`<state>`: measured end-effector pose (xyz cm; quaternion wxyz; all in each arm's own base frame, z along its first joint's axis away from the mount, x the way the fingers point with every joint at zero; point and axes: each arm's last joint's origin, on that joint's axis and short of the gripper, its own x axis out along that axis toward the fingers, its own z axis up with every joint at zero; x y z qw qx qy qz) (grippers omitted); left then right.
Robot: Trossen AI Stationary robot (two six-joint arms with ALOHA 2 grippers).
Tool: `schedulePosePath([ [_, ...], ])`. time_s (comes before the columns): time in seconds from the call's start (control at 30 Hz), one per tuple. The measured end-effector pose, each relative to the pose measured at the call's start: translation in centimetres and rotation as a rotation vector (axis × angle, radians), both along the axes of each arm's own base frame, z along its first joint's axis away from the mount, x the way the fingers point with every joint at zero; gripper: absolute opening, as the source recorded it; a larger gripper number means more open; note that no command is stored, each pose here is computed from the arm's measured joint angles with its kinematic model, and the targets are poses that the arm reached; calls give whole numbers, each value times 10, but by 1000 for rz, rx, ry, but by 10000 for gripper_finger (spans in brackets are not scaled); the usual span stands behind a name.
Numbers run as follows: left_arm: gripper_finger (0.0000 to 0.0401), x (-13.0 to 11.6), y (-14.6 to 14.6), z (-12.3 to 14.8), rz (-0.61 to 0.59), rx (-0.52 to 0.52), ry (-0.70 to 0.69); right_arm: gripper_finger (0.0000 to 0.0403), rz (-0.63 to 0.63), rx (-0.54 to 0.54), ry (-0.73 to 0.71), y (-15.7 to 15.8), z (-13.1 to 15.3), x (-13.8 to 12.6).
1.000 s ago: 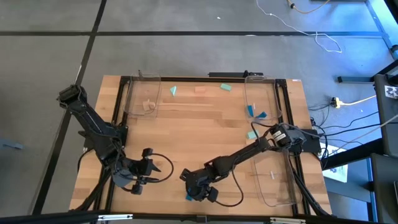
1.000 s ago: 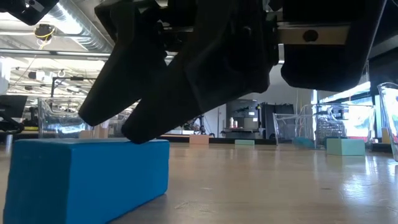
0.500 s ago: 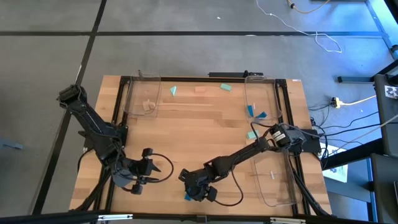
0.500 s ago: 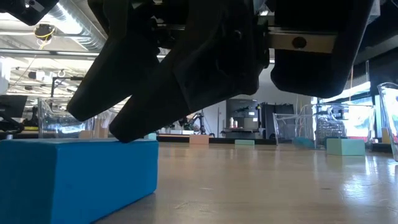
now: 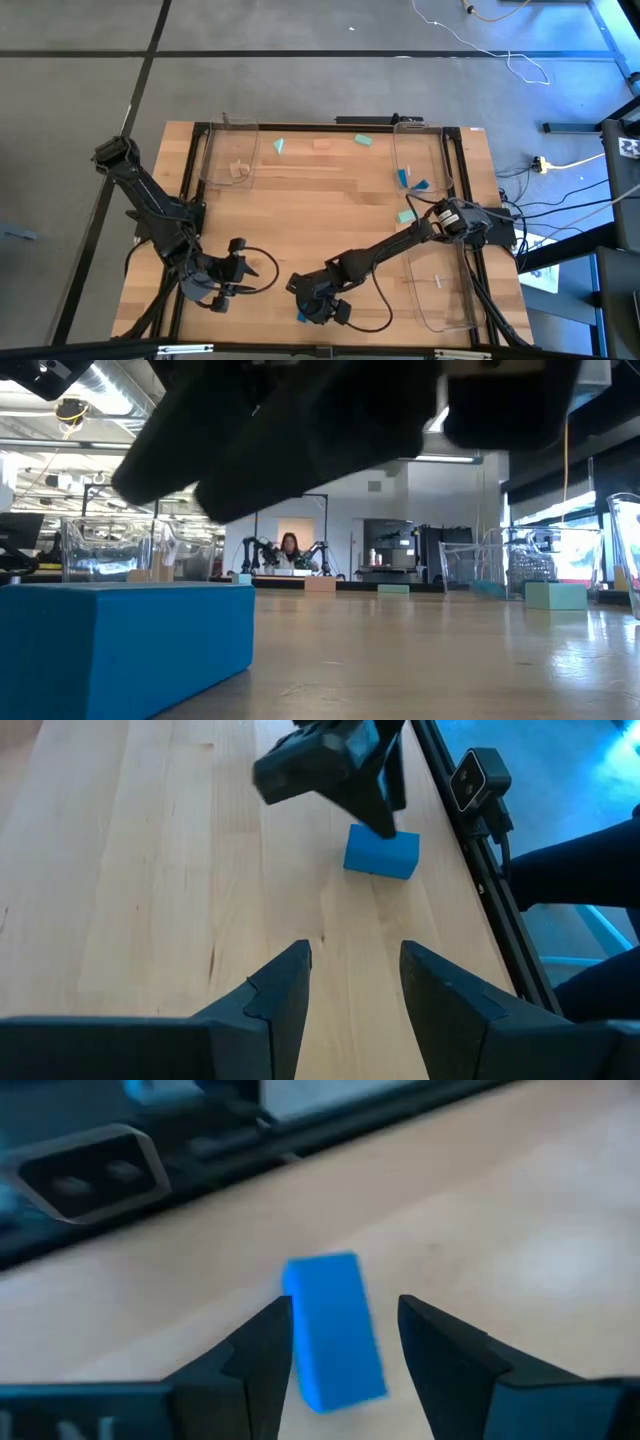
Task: Sort & place blocks by color
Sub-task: Put the blue block into the top right transparent bin
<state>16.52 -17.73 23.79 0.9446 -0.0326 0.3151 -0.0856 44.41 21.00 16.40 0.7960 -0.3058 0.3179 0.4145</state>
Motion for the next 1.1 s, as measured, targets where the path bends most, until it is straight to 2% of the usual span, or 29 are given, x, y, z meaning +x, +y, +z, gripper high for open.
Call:
schedulePosePath([
  [0.13, 149, 0, 0, 0, 0, 1, 0, 184, 50, 5, 7, 1, -2, -2],
  [0.33, 149, 0, 0, 0, 0, 1, 0, 184, 50, -107, -35, -1, -15, 1],
  [0.63, 149, 0, 0, 0, 0, 1, 0, 184, 46, -103, -30, -5, -16, 3],
  [0.87, 149, 0, 0, 0, 0, 0, 0, 184, 66, -128, 5, -5, -41, 6],
  [1.1, 149, 0, 0, 0, 0, 0, 0, 184, 36, -107, 33, -8, -47, 8],
])
